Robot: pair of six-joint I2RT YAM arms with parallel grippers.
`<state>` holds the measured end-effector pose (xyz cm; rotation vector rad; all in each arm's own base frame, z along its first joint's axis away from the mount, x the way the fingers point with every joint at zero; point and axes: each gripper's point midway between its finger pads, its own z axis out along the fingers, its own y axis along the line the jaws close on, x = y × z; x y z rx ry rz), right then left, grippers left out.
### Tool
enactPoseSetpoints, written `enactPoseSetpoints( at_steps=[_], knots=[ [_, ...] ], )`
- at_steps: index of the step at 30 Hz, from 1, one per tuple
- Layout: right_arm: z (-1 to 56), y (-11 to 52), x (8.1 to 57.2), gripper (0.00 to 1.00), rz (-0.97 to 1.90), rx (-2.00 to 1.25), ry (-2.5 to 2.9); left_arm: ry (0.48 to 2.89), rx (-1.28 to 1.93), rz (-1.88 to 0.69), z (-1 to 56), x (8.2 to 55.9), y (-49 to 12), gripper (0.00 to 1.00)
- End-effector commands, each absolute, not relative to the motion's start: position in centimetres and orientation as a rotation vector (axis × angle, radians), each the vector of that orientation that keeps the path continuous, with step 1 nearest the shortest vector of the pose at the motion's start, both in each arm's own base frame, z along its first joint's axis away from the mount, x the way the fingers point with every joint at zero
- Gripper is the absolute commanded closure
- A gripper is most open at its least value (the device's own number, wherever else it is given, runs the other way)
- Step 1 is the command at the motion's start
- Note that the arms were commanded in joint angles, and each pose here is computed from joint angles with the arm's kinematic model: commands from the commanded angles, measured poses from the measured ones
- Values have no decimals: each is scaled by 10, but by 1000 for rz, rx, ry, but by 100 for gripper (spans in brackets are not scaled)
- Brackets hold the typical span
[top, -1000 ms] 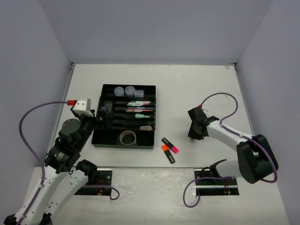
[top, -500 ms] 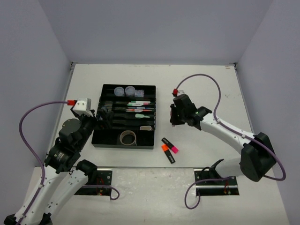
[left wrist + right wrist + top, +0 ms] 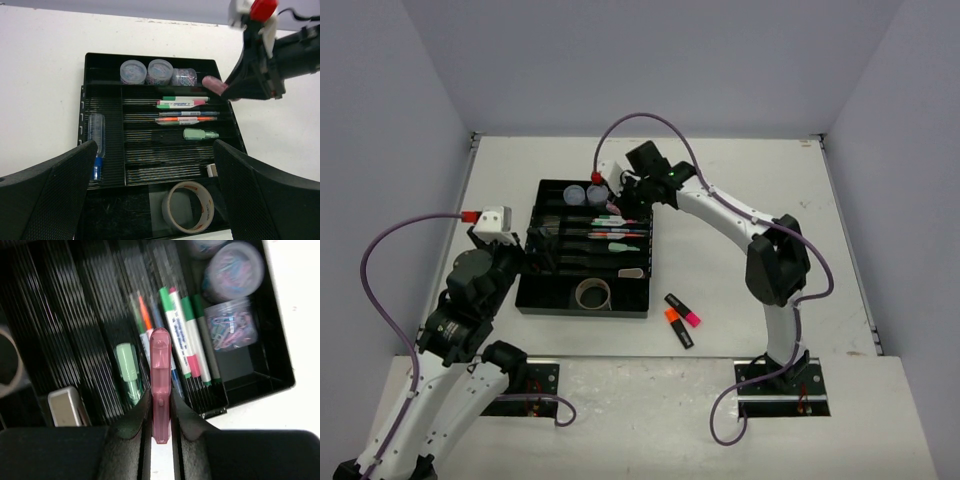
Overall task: Sort the stationery into containers
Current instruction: Place the stationery in the storage box.
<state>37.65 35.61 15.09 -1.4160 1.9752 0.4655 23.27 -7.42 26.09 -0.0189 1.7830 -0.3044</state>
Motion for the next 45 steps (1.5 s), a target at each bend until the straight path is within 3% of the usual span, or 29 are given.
enactPoseSetpoints(
  at_steps=[1,10,21,29,32,39,45],
  knots=[
    [124,347,355,100,440,-1763,1892,1763,-23,-283,265,239,-71,0],
    [91,346,335,97,465,-1838,1957,1768,-27,-280,264,241,-70,0],
    [73,345,345,89,375,-1870,1984,1765,-17,-291,265,240,-71,0],
    [72,342,349,75,331,-1852,1995,1761,1,-304,265,239,-74,0],
    [78,344,348,52,333,-1845,1978,1762,4,-304,265,239,-75,0],
    [99,349,347,47,338,-1825,1930,1759,9,-309,266,239,-75,0],
    [156,343,339,47,344,-1671,1877,1761,5,-304,265,239,-74,0]
  ],
)
